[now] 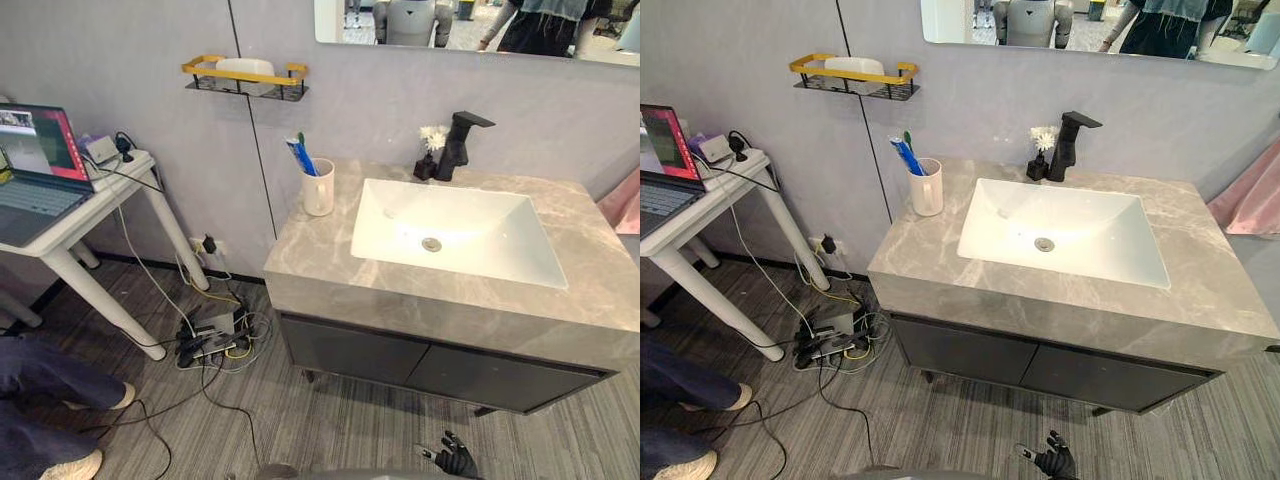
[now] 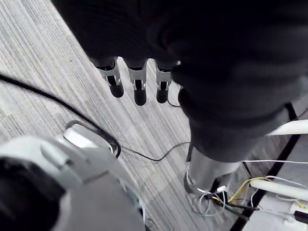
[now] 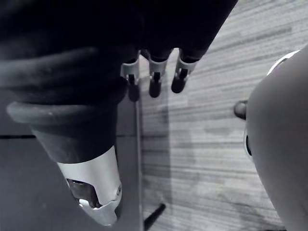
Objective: Organize washtable
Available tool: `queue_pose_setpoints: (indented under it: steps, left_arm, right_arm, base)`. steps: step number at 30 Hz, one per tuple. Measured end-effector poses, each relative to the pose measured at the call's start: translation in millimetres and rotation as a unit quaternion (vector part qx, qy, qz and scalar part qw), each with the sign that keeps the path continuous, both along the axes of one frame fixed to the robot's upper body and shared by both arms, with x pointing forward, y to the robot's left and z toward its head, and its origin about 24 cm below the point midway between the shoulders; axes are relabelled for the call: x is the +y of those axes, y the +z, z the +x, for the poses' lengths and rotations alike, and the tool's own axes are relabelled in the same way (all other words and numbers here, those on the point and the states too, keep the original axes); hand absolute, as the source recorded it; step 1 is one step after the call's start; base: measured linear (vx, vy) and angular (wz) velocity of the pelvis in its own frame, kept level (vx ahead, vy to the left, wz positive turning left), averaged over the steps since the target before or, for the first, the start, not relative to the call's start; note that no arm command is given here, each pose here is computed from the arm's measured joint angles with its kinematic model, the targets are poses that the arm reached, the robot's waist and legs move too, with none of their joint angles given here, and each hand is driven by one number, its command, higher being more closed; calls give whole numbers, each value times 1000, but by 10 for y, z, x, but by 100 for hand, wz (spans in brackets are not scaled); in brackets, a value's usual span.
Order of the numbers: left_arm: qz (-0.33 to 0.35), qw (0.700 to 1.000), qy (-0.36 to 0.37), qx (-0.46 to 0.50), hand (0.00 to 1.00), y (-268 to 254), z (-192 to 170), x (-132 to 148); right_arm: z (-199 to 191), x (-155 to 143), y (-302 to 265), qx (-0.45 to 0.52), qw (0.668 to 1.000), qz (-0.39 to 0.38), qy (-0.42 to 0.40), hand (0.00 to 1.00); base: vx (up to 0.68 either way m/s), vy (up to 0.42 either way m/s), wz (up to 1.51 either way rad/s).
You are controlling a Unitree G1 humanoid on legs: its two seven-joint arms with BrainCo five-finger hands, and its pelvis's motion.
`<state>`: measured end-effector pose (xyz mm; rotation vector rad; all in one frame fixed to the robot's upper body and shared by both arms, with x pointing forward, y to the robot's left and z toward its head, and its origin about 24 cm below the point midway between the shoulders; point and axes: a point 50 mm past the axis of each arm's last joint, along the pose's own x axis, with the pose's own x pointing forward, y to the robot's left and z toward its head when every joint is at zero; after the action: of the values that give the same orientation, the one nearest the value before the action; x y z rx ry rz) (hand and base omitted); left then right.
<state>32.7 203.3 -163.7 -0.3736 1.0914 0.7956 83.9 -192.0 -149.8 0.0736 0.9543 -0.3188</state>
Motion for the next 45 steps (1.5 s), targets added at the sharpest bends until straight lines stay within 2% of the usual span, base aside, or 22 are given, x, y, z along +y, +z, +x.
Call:
queue_pose_setpoints:
  steps: [7,9,13,19,22,24,27,29,33,38,42,45]
  left_arm:
    - [3,1000,-11,-20,0,12,232,-40]
    - [4,999,-36,-39,0,34,411,-73]
    - [11,997,-69,-41,0,47,465,-95]
    - [5,994,-99,-35,0,30,440,-83]
    - [-12,995,-97,-14,0,-21,371,-100]
    - [-16,992,-122,-13,0,-26,386,-118]
    - [-1,992,-128,-11,0,-8,407,0]
    - [10,991,-133,-9,0,7,412,77]
    - [8,990,-140,-20,0,16,485,1]
    - [10,988,-155,-16,0,12,476,-19]
    - [36,980,-196,-22,0,51,570,45]
    - [41,975,-215,-36,0,72,657,3]
  right_arm:
    - [194,-47,60,-32,999,-2,-31,0]
    - [256,-11,95,-46,999,1,-26,0]
    - [306,-38,134,-57,998,-2,-19,0]
    - [51,-101,-13,4,1000,5,-27,0]
    - [89,-161,-30,18,1000,-4,-8,0]
    - [119,-224,-54,37,999,-12,0,0]
    - [185,-45,-73,38,999,2,29,0]
    - [220,62,-85,43,996,1,75,0]
    - [362,-43,-44,36,993,-17,107,0]
    - [323,-209,-31,43,993,-28,111,0]
    - [329,-144,18,11,994,-27,102,0]
    - [361,32,16,-4,996,0,85,0]
  base:
    - [8,173,-70]
    - [-124,226,-137]
    - [-176,167,-166]
    - [-26,4,-121]
    - [17,-182,-194]
    - [-81,-103,-180]
    - [-51,-122,-169]
    - [-10,-144,-189]
    - [57,38,-232]
    - [28,179,-273]
    - [23,315,-247]
    - [-34,285,-303]
